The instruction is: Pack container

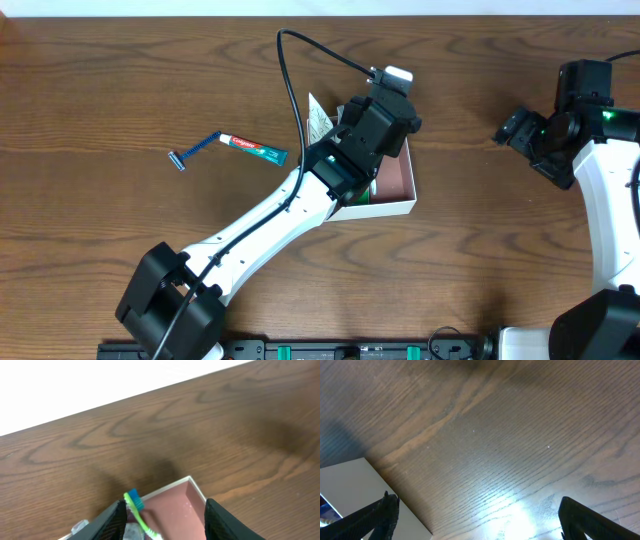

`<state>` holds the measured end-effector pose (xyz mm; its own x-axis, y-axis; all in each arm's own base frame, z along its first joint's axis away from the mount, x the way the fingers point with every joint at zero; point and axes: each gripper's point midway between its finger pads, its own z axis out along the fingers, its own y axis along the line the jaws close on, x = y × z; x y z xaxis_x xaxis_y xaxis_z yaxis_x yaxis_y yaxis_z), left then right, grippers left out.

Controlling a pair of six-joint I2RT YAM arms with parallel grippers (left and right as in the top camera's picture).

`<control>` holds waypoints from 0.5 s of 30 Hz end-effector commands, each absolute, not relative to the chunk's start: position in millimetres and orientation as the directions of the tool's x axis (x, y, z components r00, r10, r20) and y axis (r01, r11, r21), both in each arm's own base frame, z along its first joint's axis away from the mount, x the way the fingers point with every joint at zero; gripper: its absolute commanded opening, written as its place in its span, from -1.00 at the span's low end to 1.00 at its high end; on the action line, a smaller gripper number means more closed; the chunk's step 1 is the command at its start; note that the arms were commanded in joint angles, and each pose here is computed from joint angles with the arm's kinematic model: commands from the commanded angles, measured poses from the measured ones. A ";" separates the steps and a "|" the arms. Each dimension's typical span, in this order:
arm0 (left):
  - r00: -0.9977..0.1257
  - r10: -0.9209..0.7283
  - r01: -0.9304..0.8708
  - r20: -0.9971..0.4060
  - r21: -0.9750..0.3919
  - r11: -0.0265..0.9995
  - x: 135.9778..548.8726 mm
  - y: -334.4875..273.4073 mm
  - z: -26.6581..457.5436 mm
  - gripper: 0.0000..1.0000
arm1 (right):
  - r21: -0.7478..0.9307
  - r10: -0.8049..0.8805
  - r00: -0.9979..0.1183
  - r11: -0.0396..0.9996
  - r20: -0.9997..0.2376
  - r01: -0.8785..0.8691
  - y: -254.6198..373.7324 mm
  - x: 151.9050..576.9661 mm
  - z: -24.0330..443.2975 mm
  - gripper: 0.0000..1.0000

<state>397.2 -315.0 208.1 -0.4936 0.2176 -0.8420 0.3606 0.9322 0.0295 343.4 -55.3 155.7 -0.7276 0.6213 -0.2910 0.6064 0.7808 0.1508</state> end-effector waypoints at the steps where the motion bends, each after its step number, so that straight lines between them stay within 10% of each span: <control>1: -0.495 0.291 0.383 -0.819 0.095 0.919 391.3 -314.0 202.6 0.02 | 0.145 0.616 -0.732 0.785 -0.292 0.603 -58.3 343.5 155.5 0.99; 15: -0.460 0.629 0.604 -0.627 0.298 0.739 340.2 -342.9 138.8 0.04 | 0.145 0.616 -0.732 0.785 -0.292 0.603 -58.2 343.5 155.5 0.98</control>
<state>342.6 -334.8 143.8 -0.5148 0.5549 -0.6535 0.5561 0.7963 0.2381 343.4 -55.2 155.7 -0.7277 0.6213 -0.2905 0.6063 0.7808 0.1509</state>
